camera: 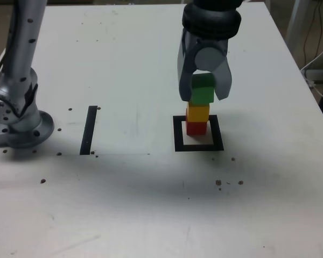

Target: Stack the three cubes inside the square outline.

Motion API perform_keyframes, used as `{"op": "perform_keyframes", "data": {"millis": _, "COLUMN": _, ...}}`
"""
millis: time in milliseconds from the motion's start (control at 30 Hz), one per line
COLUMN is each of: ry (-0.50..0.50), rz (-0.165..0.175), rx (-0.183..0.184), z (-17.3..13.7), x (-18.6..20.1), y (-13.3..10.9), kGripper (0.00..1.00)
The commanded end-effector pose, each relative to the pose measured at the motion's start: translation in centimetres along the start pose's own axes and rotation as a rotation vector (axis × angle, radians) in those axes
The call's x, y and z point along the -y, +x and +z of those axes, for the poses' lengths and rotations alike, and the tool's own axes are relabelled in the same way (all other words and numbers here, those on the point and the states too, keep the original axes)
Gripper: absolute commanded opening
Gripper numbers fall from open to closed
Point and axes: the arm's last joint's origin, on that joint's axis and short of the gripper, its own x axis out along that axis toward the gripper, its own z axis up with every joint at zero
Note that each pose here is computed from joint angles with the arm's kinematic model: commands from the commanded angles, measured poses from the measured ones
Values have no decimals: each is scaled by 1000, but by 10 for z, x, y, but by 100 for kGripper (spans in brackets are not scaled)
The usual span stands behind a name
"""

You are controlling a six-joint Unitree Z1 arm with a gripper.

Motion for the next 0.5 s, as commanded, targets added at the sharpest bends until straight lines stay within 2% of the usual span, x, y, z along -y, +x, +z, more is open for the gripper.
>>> {"op": "perform_keyframes", "data": {"millis": 0, "ry": -1, "rz": 1, "rx": -3, "z": 3, "x": -2, "y": 2, "kGripper": 26}}
{"op": "perform_keyframes", "data": {"millis": 467, "ry": -3, "rz": 1, "rx": -22, "z": 3, "x": -5, "y": 5, "kGripper": 26}}
